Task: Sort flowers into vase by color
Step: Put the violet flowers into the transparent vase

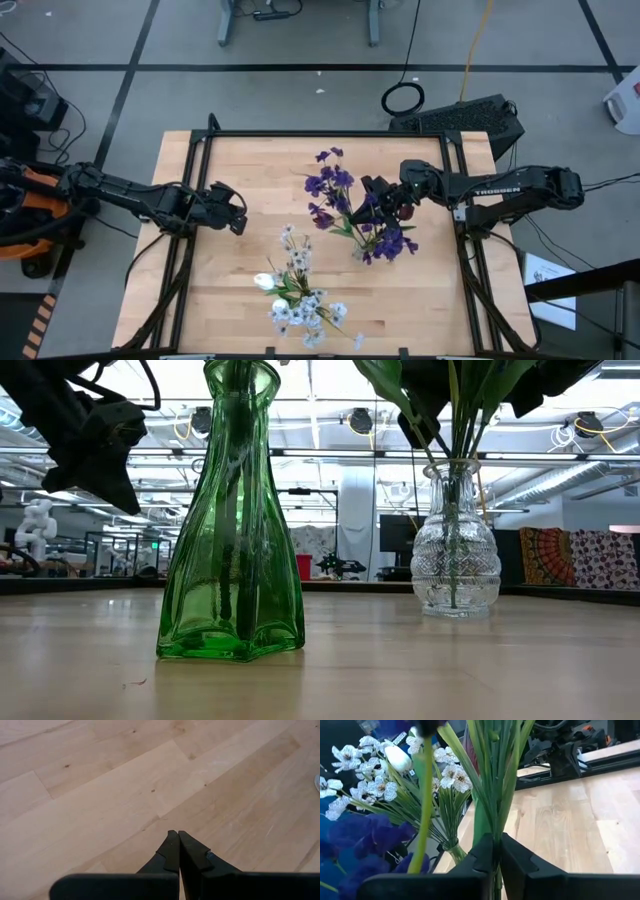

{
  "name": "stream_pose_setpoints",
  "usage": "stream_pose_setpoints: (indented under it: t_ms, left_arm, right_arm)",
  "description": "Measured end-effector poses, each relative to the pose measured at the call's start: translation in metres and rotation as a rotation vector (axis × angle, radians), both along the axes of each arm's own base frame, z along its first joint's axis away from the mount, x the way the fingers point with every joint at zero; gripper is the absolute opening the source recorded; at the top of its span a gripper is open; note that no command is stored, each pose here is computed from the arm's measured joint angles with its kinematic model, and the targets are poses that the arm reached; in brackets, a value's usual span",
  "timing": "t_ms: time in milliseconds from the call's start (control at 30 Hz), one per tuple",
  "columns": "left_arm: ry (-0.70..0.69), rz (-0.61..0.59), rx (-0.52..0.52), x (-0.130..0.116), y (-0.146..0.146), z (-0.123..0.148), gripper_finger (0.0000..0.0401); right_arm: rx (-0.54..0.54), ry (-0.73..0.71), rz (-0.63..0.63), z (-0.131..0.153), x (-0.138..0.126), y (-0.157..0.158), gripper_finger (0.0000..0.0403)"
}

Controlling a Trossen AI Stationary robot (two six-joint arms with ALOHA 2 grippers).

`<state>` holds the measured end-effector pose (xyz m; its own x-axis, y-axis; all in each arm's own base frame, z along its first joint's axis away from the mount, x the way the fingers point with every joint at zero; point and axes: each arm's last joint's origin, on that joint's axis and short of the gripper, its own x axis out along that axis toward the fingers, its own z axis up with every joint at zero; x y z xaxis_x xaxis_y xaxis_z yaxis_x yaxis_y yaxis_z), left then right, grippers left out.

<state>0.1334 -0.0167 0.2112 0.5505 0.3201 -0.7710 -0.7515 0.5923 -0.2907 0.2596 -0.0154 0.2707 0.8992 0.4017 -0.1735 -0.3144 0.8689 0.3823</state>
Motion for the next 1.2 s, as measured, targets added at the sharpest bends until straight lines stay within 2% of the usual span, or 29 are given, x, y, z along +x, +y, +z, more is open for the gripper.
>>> stream_pose_setpoints:
  t_ms: [433,667,933,1067,1200]
  left_arm:
    - [0.000,0.000,0.000,0.000,0.000,0.000,0.0000]
    - [-0.001,0.000,0.000,0.000,0.000,0.000,0.0000]
    - [-0.023,-0.001,-0.005,0.002,0.000,0.001,0.0000]
    - [-0.024,-0.001,-0.006,0.002,0.000,0.001,0.0000]
    - [-0.025,0.000,-0.006,0.002,0.000,0.001,0.0000]
  right_arm:
    - [0.083,0.035,-0.015,0.000,0.000,0.000,0.0051]
    - [0.072,0.007,0.060,0.005,-0.004,0.002,0.0070]
    - [0.012,-0.050,0.094,0.017,-0.017,0.004,0.0038]
    - [-0.012,-0.029,0.051,0.019,-0.024,0.004,0.0008]
    - [-0.013,-0.016,0.044,0.021,-0.030,0.004,0.0006]
